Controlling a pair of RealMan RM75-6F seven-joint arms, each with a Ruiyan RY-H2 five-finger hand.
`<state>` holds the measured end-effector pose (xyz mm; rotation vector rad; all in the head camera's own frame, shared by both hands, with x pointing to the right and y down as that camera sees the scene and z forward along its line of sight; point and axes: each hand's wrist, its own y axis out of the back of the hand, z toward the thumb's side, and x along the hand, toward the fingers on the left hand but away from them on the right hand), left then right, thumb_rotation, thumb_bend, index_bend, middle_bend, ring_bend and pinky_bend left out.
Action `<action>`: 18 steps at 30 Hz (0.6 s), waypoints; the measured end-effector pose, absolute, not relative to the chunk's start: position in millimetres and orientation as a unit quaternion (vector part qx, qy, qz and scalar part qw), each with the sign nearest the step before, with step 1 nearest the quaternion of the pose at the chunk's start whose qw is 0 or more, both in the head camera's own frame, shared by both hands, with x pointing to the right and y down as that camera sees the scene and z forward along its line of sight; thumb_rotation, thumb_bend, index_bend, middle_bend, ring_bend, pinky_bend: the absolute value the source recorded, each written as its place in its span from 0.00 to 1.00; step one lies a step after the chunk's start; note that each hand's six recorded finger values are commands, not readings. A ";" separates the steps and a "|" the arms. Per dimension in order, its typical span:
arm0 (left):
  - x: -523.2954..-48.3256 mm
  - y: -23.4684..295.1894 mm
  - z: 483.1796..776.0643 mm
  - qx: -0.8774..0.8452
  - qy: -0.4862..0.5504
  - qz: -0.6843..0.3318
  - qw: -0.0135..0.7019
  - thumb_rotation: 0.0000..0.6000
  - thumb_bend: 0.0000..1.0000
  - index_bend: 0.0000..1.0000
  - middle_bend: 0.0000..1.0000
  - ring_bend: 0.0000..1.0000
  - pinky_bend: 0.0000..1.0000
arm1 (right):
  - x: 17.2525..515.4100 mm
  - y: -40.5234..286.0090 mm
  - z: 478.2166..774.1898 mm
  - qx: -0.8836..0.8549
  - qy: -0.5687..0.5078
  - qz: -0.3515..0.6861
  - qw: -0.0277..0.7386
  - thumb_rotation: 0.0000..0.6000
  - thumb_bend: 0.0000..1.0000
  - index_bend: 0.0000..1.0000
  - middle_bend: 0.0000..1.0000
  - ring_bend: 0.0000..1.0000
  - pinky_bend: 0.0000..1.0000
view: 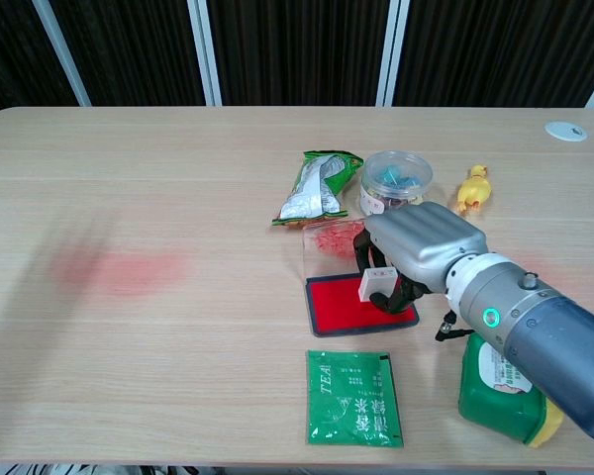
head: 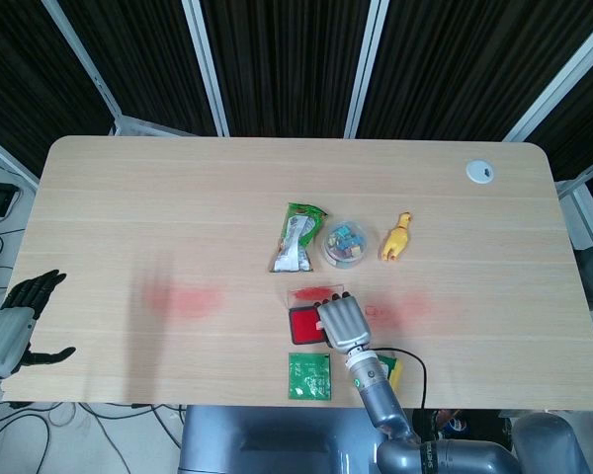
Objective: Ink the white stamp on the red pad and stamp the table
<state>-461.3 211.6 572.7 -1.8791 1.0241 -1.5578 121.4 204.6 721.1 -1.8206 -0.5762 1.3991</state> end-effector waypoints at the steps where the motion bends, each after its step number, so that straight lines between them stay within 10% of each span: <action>1: -461.2 211.6 572.7 -0.688 0.375 -0.570 0.245 1.00 0.00 0.00 0.00 0.00 0.00 | 121.4 204.6 721.2 -0.712 -0.226 0.548 0.377 1.00 0.45 0.63 0.54 0.44 0.42; 18: -460.9 211.9 572.4 -0.688 0.376 -0.570 0.245 1.00 0.00 0.00 0.00 0.00 0.00 | 120.4 202.2 719.2 -0.712 -0.232 0.547 0.375 1.00 0.46 0.63 0.54 0.44 0.42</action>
